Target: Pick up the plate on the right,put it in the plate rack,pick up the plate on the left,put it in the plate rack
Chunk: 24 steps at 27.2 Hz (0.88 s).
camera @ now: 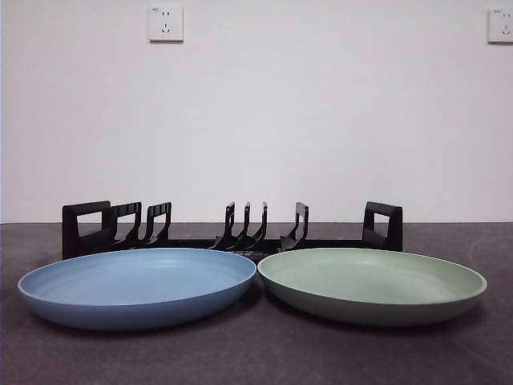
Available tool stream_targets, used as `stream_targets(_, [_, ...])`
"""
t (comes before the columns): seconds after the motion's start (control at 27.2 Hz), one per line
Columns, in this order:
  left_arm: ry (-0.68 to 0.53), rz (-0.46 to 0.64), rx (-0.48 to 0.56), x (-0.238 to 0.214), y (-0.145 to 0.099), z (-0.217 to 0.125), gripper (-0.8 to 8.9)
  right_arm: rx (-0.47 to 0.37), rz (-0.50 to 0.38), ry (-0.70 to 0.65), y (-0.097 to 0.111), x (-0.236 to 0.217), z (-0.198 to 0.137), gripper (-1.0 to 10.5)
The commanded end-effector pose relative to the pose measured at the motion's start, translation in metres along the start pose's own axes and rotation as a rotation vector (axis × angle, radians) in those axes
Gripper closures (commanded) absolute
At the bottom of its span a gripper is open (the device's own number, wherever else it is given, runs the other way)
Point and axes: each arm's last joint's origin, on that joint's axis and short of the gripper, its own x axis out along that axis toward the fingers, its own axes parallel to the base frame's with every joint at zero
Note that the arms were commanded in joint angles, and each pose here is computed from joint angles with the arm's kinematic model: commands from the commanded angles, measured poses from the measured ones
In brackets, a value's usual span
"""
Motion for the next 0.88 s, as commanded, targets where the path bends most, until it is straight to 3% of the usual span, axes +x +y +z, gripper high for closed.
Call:
stream_targets(0.04, [0.076,-0.007,0.021,0.010,-0.002,0.015,8.21,-0.060,0.012,0.095,0.008,0.009,0.019,9.5])
stream_targets(0.15, [0.167,-0.068,0.075,0.022,-0.006,0.031,8.19,-0.107,0.025,0.220,0.016,0.021,0.037,9.5])
stream_targets(0.37, [0.314,-0.173,0.021,0.052,-0.008,0.055,8.18,-0.183,0.039,0.453,0.025,0.053,0.061,9.5])
stream_targets(0.59, [0.445,-0.235,-0.004,0.085,-0.008,0.053,8.17,-0.199,0.004,0.628,0.018,0.093,0.056,9.4])
stream_targets(0.63, [0.462,-0.241,-0.005,0.088,-0.009,0.050,8.12,-0.196,0.000,0.646,0.017,0.097,0.053,8.9])
stream_targets(0.66, [0.475,-0.248,-0.002,0.091,-0.011,0.048,7.91,-0.192,-0.004,0.661,0.016,0.100,0.051,8.0])
stream_targets(0.7, [0.482,-0.256,0.003,0.093,-0.014,0.047,6.83,-0.189,-0.008,0.675,0.015,0.103,0.049,7.2])
stream_targets(0.77, [0.472,-0.263,0.025,0.095,-0.020,0.046,4.74,-0.190,-0.012,0.700,0.012,0.110,0.045,7.0])
stream_targets(0.88, [0.442,-0.329,0.070,0.098,-0.034,0.047,4.65,-0.181,-0.022,0.748,0.007,0.125,0.036,7.0])
